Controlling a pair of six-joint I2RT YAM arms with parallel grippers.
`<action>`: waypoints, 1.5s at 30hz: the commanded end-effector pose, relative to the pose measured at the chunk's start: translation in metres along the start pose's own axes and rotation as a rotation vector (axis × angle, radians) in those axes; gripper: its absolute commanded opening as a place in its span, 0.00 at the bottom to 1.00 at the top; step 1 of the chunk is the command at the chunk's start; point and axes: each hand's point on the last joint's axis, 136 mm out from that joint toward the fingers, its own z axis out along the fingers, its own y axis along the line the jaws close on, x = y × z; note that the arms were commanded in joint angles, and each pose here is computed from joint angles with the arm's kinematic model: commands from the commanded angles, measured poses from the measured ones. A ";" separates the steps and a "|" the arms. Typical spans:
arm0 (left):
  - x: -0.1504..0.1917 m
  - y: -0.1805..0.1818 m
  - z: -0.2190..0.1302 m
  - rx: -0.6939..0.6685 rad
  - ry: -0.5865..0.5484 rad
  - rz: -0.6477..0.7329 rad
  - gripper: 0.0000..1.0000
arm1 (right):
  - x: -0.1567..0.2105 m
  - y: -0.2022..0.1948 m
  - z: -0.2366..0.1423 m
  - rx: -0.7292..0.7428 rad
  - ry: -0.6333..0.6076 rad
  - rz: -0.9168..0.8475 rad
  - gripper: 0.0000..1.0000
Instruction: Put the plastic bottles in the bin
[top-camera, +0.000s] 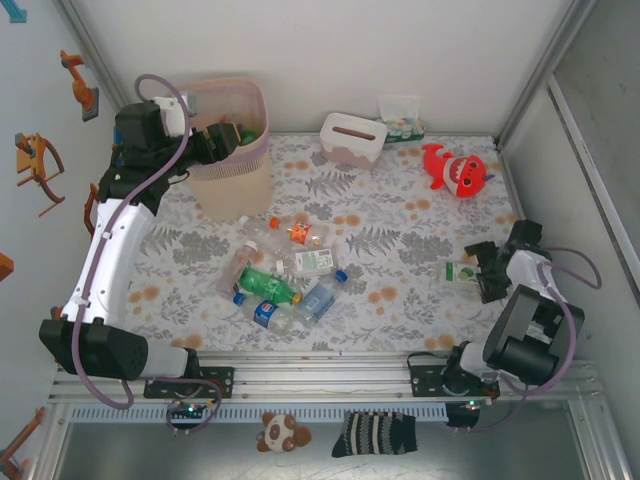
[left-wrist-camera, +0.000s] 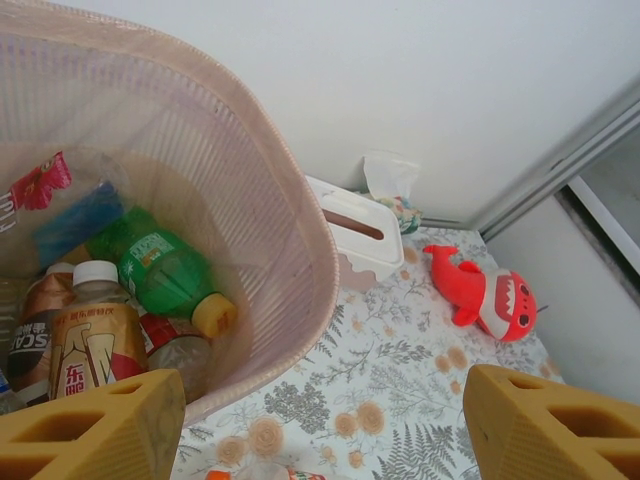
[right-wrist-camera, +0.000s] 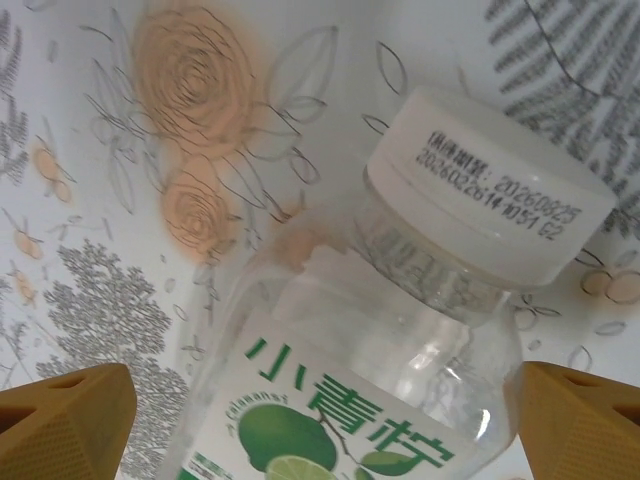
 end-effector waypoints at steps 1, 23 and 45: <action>-0.005 -0.007 -0.013 0.003 -0.026 0.027 0.73 | -0.005 0.004 -0.002 0.012 0.014 0.004 0.95; -0.004 0.004 -0.019 -0.056 -0.051 0.020 0.74 | -0.013 -0.011 0.013 0.186 0.087 -0.029 0.77; -0.008 -0.047 -0.030 0.211 -0.108 0.058 0.74 | 0.019 0.125 -0.127 -0.499 -0.122 -0.492 0.49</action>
